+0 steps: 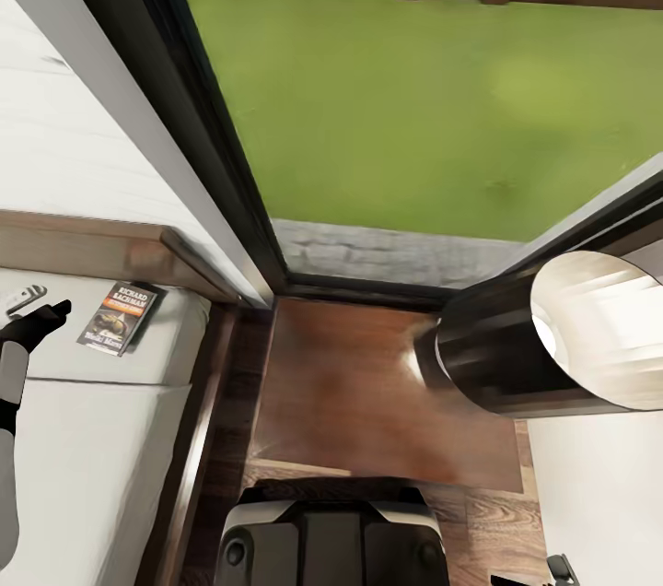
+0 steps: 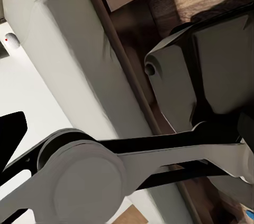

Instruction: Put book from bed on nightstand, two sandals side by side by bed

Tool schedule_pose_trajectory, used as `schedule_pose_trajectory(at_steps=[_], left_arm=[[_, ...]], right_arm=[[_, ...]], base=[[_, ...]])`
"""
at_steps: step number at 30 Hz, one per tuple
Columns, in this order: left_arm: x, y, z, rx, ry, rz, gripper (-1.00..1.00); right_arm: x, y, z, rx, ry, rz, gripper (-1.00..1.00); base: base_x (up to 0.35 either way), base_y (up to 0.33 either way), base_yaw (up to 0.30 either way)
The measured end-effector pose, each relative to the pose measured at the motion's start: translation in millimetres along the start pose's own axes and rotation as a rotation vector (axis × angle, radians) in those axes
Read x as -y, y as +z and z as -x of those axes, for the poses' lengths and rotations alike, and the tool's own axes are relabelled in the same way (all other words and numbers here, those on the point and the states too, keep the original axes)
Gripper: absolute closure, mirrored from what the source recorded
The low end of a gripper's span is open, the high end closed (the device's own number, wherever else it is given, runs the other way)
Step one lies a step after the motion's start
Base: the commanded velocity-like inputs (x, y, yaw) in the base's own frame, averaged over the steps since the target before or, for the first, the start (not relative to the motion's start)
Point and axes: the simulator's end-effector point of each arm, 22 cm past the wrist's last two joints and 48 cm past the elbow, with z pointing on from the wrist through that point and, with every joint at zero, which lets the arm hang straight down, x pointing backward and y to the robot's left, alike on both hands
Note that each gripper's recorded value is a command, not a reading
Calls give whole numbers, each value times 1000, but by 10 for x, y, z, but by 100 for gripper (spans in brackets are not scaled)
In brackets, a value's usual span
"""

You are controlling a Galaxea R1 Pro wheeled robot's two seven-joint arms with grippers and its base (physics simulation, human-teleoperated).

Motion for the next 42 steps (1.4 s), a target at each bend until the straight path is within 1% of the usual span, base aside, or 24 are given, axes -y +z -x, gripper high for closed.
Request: schedule_pose_trajectory(at_steps=[42], left_arm=[[106,359,-225,2,0,3,-100]], right_arm=[[276,250,245,1,-1,1,-100]], base=[[0,0,0]])
